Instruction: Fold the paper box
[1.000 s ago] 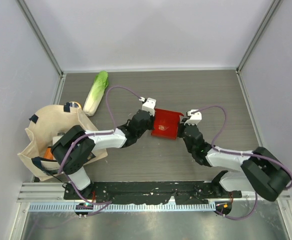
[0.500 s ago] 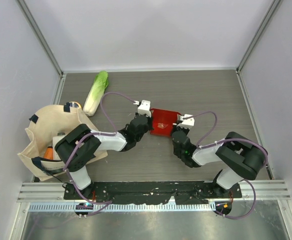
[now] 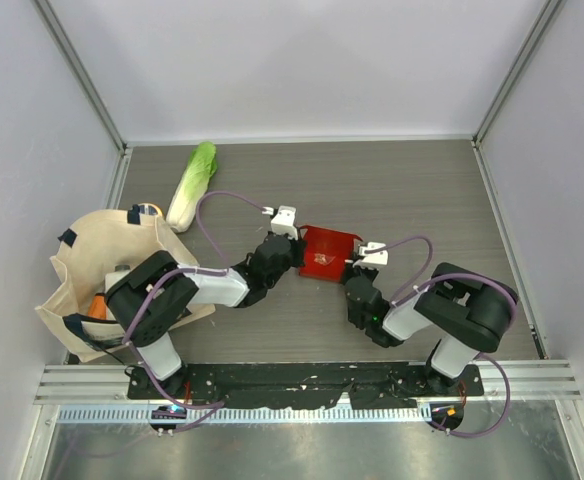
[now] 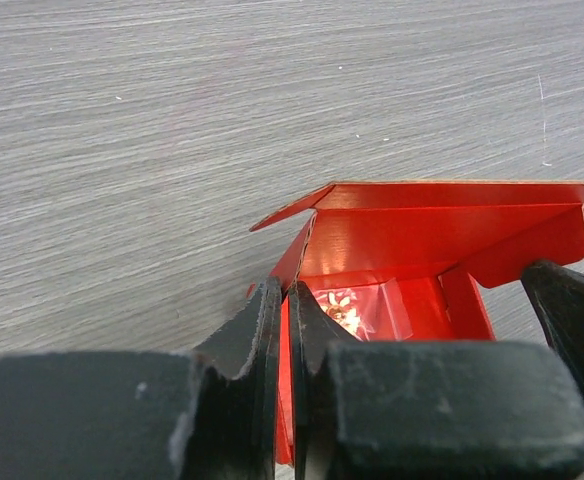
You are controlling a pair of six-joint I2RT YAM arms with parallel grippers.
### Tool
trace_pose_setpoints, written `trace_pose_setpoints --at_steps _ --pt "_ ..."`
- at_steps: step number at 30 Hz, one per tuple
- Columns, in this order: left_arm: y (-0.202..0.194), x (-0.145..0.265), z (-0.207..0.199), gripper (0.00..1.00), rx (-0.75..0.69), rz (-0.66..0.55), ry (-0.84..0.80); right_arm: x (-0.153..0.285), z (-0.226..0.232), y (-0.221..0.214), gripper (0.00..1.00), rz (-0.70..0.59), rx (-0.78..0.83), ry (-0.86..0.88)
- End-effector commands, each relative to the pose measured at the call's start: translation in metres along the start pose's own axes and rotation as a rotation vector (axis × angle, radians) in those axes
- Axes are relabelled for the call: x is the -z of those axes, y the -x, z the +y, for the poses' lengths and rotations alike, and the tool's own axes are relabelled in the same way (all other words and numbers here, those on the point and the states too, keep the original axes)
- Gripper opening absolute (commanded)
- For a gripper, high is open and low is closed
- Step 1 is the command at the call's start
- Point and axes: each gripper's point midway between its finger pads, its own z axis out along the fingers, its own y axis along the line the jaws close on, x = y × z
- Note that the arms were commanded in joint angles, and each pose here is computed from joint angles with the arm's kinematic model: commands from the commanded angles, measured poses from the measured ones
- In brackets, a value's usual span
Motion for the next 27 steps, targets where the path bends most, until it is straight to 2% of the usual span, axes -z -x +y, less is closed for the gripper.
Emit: trace_pose_setpoints --at_steps 1,13,20,23,24,26,27 --pt "0.018 0.005 -0.020 0.09 0.031 -0.016 -0.065 0.005 0.009 0.013 0.01 -0.024 -0.029 0.069" --pt "0.006 -0.001 -0.048 0.05 0.103 0.045 -0.191 0.005 0.038 0.013 0.01 0.004 -0.042 0.184" --pt "0.005 0.005 -0.038 0.13 0.053 0.055 -0.155 0.009 0.022 0.017 0.01 0.009 -0.026 0.127" --pt "0.008 0.013 -0.029 0.19 0.016 0.056 -0.127 0.015 0.009 0.023 0.09 0.028 -0.010 0.103" --pt "0.014 0.017 -0.029 0.21 0.013 0.047 -0.129 0.018 0.005 0.018 0.16 0.060 0.029 0.106" --pt "0.014 0.021 -0.026 0.31 -0.002 0.056 -0.122 0.023 0.004 0.032 0.25 0.057 0.003 0.114" --pt "0.015 0.024 -0.025 0.34 -0.008 0.056 -0.122 0.026 -0.005 0.025 0.34 0.093 0.039 0.095"
